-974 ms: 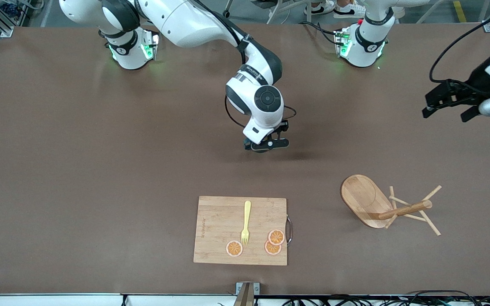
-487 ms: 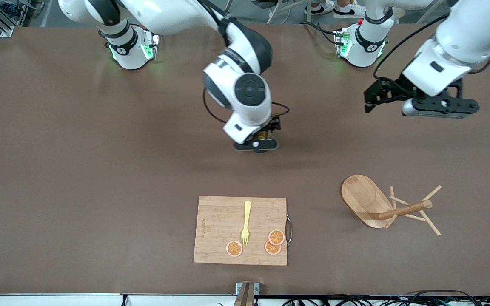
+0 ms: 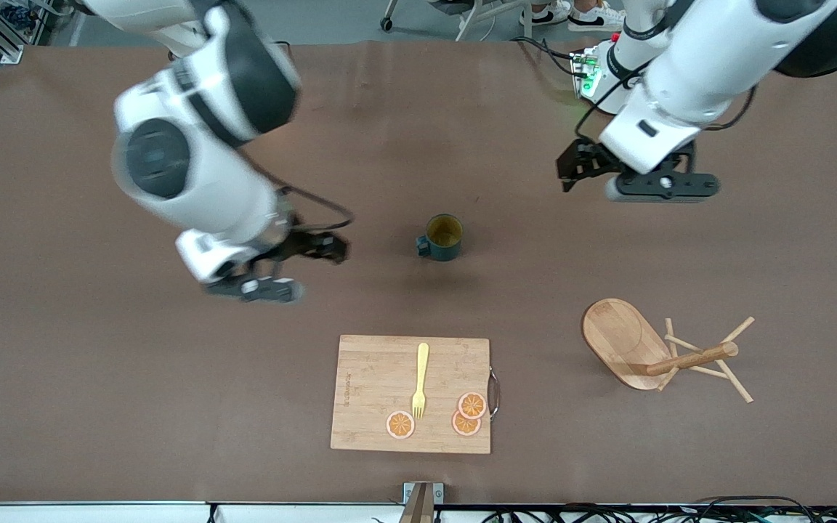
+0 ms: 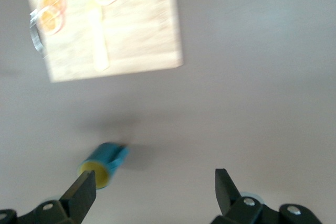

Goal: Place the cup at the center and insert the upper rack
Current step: 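Withdraw the right gripper while the left gripper moves above the mug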

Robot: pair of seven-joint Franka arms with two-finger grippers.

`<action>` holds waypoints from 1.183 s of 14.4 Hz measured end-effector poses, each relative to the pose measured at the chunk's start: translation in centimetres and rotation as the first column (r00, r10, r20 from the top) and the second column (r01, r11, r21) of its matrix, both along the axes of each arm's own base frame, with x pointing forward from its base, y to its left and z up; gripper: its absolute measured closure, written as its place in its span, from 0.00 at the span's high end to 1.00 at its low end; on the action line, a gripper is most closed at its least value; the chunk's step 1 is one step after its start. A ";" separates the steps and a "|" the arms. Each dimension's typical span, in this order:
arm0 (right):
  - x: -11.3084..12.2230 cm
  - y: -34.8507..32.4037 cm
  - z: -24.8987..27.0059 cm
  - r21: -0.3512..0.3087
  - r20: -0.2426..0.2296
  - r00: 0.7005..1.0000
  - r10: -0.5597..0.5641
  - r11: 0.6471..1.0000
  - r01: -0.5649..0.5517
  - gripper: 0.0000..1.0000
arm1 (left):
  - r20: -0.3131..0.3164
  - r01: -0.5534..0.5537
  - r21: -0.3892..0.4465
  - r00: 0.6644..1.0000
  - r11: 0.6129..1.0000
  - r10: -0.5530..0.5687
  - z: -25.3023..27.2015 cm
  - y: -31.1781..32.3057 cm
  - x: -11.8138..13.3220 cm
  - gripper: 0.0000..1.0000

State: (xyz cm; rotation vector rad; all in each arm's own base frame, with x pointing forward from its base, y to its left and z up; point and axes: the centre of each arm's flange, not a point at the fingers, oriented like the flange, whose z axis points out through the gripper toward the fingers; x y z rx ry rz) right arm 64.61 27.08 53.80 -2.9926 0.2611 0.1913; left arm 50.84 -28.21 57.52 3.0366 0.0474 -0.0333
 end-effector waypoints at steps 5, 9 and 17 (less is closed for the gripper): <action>3.9 -16.9 0.3 -0.002 -0.010 0.997 -0.074 0.997 0.074 1.00 | 0.030 -0.060 0.023 0.998 0.998 0.060 -3.5 -9.4 -5.7 1.00; 3.7 -24.7 2.4 -0.079 0.037 0.999 -0.033 0.996 0.036 1.00 | 0.119 -0.134 0.110 0.985 0.985 0.121 -8.5 -17.1 -11.9 1.00; -1.4 -35.7 8.2 -0.098 0.164 0.986 0.033 0.995 -0.017 1.00 | 0.301 -0.292 0.195 0.927 0.936 0.226 -19.6 -25.6 -18.8 1.00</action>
